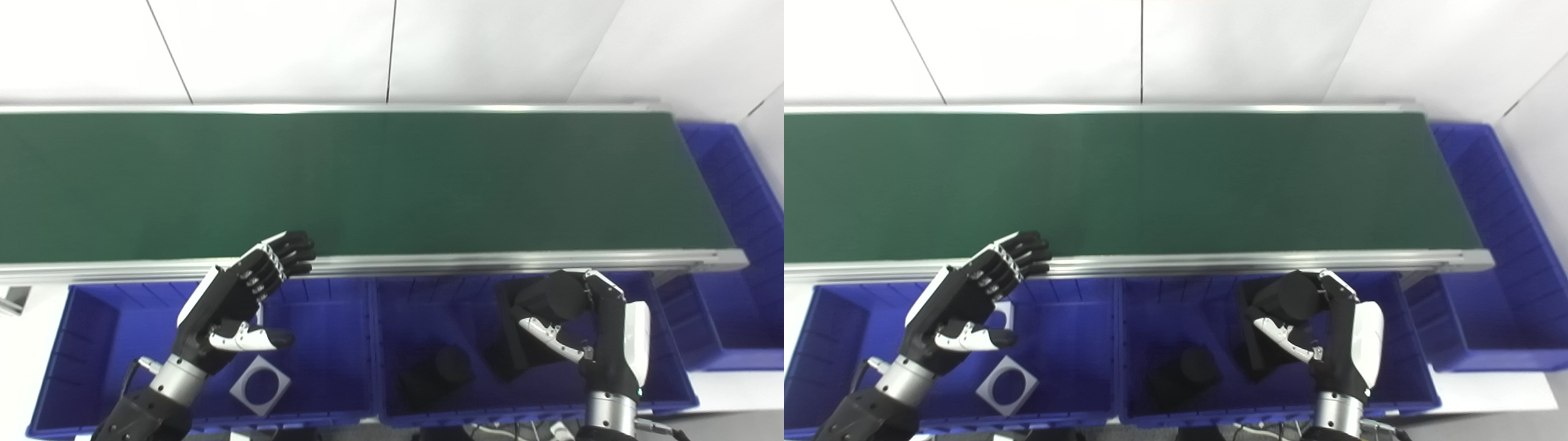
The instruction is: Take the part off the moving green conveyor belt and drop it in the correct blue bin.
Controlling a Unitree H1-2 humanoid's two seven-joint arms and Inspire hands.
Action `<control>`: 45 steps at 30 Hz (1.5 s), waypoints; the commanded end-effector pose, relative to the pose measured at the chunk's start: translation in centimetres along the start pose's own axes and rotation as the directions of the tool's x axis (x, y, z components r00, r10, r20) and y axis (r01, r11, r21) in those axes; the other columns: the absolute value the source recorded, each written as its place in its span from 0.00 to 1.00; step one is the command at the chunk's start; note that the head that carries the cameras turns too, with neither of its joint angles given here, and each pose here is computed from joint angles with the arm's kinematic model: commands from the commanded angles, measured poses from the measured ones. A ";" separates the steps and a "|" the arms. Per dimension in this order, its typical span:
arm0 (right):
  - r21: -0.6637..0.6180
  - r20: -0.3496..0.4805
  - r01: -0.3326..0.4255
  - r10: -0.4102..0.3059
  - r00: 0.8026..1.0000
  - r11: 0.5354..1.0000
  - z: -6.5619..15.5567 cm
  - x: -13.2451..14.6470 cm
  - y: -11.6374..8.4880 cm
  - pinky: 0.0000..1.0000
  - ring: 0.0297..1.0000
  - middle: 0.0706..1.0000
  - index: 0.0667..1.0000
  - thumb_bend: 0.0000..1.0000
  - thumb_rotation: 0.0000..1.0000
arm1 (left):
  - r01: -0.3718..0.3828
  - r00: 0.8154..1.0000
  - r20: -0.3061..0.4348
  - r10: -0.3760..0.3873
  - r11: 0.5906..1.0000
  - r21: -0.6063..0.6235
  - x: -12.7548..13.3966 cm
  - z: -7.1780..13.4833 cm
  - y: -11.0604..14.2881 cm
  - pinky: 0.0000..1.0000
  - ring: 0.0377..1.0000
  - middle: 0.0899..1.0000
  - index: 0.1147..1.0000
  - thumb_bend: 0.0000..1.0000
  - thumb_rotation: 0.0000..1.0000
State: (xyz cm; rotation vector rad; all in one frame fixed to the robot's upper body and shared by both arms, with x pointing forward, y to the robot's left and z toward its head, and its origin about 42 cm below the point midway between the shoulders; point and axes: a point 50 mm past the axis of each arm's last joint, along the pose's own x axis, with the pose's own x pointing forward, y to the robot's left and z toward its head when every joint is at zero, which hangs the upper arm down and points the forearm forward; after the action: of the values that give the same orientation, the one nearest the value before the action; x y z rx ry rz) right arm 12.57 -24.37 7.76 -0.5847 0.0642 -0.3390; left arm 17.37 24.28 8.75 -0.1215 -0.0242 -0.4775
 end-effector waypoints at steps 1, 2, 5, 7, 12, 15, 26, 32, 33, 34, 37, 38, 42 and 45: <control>0.010 0.048 0.036 -0.037 0.998 0.999 -0.1 -0.4 -0.1 0.38 0.40 0.47 0.47 0.52 0.00 | 0.018 0.999 0.048 -0.018 1.000 0.018 0.4 1.4 0.1 0.81 0.82 0.83 0.81 0.99 0.27; 0.006 0.037 0.035 -0.036 0.999 0.999 -0.3 -0.5 0.0 0.39 0.41 0.47 0.47 0.52 0.00 | 0.018 0.999 0.048 -0.019 1.000 0.018 0.4 1.4 0.0 0.81 0.82 0.83 0.81 0.99 0.27; 0.008 -0.005 0.031 -0.031 1.000 0.999 -1.3 -0.7 0.4 0.40 0.41 0.47 0.47 0.52 0.00 | 0.019 0.999 0.046 -0.019 1.000 0.013 0.3 1.4 -0.1 0.81 0.82 0.83 0.81 1.00 0.26; 0.013 -0.024 0.029 -0.028 0.999 0.999 -1.7 -0.7 0.5 0.40 0.41 0.47 0.47 0.52 0.00 | 0.021 0.999 0.047 -0.022 1.000 0.011 0.3 1.5 -0.2 0.81 0.82 0.83 0.81 0.99 0.26; 0.011 -0.042 0.018 -0.017 0.999 1.000 -2.4 -0.9 0.6 0.38 0.40 0.46 0.48 0.52 0.00 | 0.026 0.999 0.046 -0.026 1.000 0.014 0.0 1.7 -0.5 0.81 0.83 0.83 0.82 0.99 0.26; 0.001 -0.059 0.008 -0.007 0.998 1.000 -2.7 -1.1 0.8 0.38 0.40 0.46 0.48 0.52 0.00 | 0.024 0.999 0.044 -0.025 1.000 0.013 -0.1 1.8 -0.6 0.82 0.83 0.83 0.82 0.99 0.26; 0.134 -0.095 -0.151 0.165 0.982 0.979 -2.0 -1.0 0.5 0.64 0.73 0.80 0.86 0.75 0.26 | 0.025 0.999 0.044 -0.026 1.000 0.008 0.1 1.8 -1.1 0.82 0.83 0.83 0.82 1.00 0.26; 0.097 -0.073 -0.224 0.232 0.970 0.970 -0.9 -0.7 0.0 0.83 0.93 0.99 1.00 0.94 0.61 | 0.032 0.998 0.048 -0.033 0.999 0.010 0.2 1.6 -1.3 0.82 0.83 0.84 0.82 0.99 0.27; 0.091 -0.069 -0.228 0.235 0.970 0.969 -0.7 -0.7 0.0 0.85 0.94 0.99 1.00 0.96 0.64 | 0.033 0.998 0.049 -0.033 0.999 0.009 0.3 1.6 -1.3 0.82 0.83 0.84 0.82 0.98 0.27; 0.090 -0.057 -0.227 0.233 0.971 0.970 -0.3 -0.6 -0.1 0.86 0.95 1.00 1.00 0.97 0.66 | 0.033 0.998 0.048 -0.034 0.999 0.010 0.3 1.6 -1.4 0.82 0.83 0.84 0.82 0.98 0.27; 0.103 -0.026 -0.221 0.224 0.974 0.970 0.8 -0.4 -0.4 0.88 0.95 0.99 1.00 0.98 0.68 | 0.033 0.998 0.046 -0.033 0.999 0.010 0.3 1.6 -1.5 0.82 0.84 0.84 0.82 0.99 0.27; 0.114 0.002 -0.219 0.220 0.975 0.969 1.6 -0.3 -0.5 0.87 0.95 0.98 1.00 0.97 0.68 | 0.033 0.998 0.045 -0.034 0.999 0.010 0.3 1.5 -1.5 0.82 0.84 0.84 0.82 0.99 0.27; 0.128 0.092 -0.233 0.223 0.971 0.964 4.1 0.1 -0.7 0.83 0.91 0.94 0.99 0.93 0.69 | 0.035 0.999 0.041 -0.035 0.999 0.009 0.3 1.5 -1.7 0.82 0.84 0.84 0.82 1.00 0.27; 0.143 0.175 -0.268 0.242 0.954 0.953 6.4 0.5 -0.3 0.80 0.88 0.92 0.96 0.87 0.69 | 0.034 0.999 0.036 -0.034 0.999 0.005 0.3 1.3 -1.9 0.82 0.84 0.85 0.83 1.00 0.26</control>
State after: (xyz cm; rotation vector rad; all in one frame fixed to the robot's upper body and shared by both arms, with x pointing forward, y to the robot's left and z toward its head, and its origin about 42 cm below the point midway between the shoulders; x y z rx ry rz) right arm 13.23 -22.21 11.64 -0.4404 0.0294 -0.0655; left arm 16.71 23.05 9.63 -0.1278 -0.0218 -0.5022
